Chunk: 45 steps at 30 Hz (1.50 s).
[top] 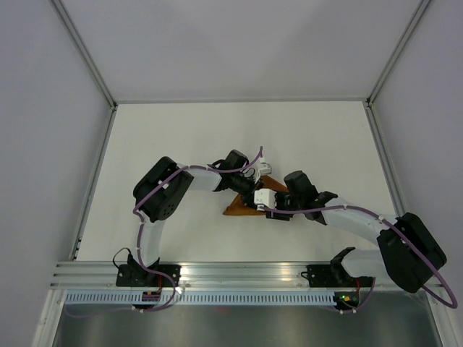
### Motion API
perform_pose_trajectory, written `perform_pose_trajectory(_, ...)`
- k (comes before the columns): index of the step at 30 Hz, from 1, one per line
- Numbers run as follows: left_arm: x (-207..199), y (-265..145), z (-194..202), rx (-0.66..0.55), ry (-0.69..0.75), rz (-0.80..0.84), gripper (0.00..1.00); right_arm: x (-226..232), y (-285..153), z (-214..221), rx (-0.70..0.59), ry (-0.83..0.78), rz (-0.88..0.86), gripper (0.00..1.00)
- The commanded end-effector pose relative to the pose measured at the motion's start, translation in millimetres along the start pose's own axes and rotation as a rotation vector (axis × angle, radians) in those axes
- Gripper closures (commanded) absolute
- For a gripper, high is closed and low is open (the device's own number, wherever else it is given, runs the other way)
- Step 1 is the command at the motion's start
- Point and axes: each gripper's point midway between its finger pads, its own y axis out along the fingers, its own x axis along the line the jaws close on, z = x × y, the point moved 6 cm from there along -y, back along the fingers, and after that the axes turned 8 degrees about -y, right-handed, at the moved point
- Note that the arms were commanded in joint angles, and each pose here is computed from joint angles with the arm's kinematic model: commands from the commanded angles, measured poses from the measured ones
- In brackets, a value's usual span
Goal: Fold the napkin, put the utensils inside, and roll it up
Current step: Roll the napkin with the utensil
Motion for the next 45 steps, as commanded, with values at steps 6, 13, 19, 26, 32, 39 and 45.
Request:
perform_pose_trajectory(6, 20.1, 3.9, 47.4, 0.131, -0.182, -0.104, 0.98, 2.7, 9.7, 7.6, 0.037, -0.013, -0.015, 0.49)
perform_pose_trajectory(13, 20.7, 3.6, 44.0, 0.123, -0.180, -0.116, 0.97, 8.9, 17.7, 15.3, 0.065, 0.003, -0.063, 0.66)
perform_pose_trajectory(19, 20.6, -2.1, 31.8, 0.089, -0.185, -0.173, 0.80, 14.4, 18.4, 18.4, 0.080, 0.007, -0.103, 0.94)
perform_pose_trajectory(26, 3.4, -30.1, -10.9, -0.100, -0.154, -0.197, 0.65, 17.1, 18.5, 20.9, 0.063, 0.040, -0.186, 0.99)
perform_pose_trajectory(32, -8.6, -49.5, -35.6, -0.212, -0.106, -0.243, 0.60, 16.3, 16.7, 26.2, 0.053, 0.109, -0.289, 0.99)
perform_pose_trajectory(39, -3.2, -91.7, -42.6, -0.431, -0.091, -0.439, 0.60, 6.3, 17.8, 31.1, 0.026, 0.186, -0.403, 1.00)
perform_pose_trajectory(45, -20.2, -128.1, -39.8, -0.671, 0.073, -0.570, 0.64, -0.7, 26.5, 45.0, 0.044, 0.314, -0.581, 1.00)
